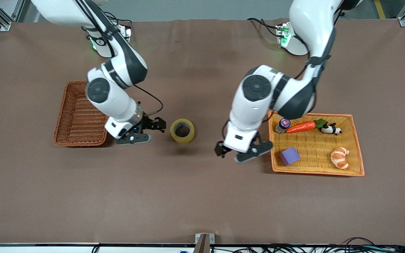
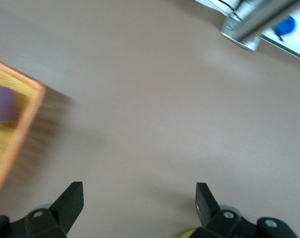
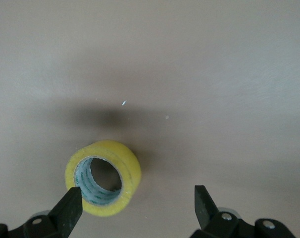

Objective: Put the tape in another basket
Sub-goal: 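Withdraw the left gripper while the right gripper lowers onto the tape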

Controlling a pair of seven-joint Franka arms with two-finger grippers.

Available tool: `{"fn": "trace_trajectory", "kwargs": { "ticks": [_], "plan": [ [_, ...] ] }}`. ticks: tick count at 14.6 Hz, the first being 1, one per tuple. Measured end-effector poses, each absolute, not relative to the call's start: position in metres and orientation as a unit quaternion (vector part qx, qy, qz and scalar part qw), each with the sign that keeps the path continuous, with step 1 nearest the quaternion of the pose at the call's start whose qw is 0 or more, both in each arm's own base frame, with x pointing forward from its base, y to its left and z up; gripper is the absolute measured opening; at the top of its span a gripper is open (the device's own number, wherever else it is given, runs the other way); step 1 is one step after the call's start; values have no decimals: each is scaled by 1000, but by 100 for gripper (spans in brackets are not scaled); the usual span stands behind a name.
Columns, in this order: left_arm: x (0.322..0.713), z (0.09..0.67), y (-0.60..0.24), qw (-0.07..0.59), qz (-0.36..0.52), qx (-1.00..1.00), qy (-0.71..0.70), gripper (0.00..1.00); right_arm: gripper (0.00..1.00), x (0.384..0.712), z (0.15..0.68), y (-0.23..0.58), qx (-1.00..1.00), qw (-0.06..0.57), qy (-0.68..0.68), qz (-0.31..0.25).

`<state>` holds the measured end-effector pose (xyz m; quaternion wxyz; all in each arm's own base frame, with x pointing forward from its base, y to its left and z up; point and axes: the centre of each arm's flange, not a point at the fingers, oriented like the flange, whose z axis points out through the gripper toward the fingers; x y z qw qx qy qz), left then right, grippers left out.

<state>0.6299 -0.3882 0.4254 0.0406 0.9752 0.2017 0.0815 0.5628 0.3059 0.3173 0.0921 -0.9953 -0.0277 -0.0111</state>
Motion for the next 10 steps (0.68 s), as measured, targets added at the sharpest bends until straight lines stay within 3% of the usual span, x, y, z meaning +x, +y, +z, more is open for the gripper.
{"fn": "trace_trajectory", "kwargs": {
  "ticks": [5, 10],
  "plan": [
    [636, 532, -270, 0, 69, 988, 138, 100, 100, 539, 246, 348, -998, 43, -45, -12],
    [631, 603, -159, -14, 77, 994, 80, 100, 100, 528, 192, 362, -997, 58, -56, -3]
  ]
}}
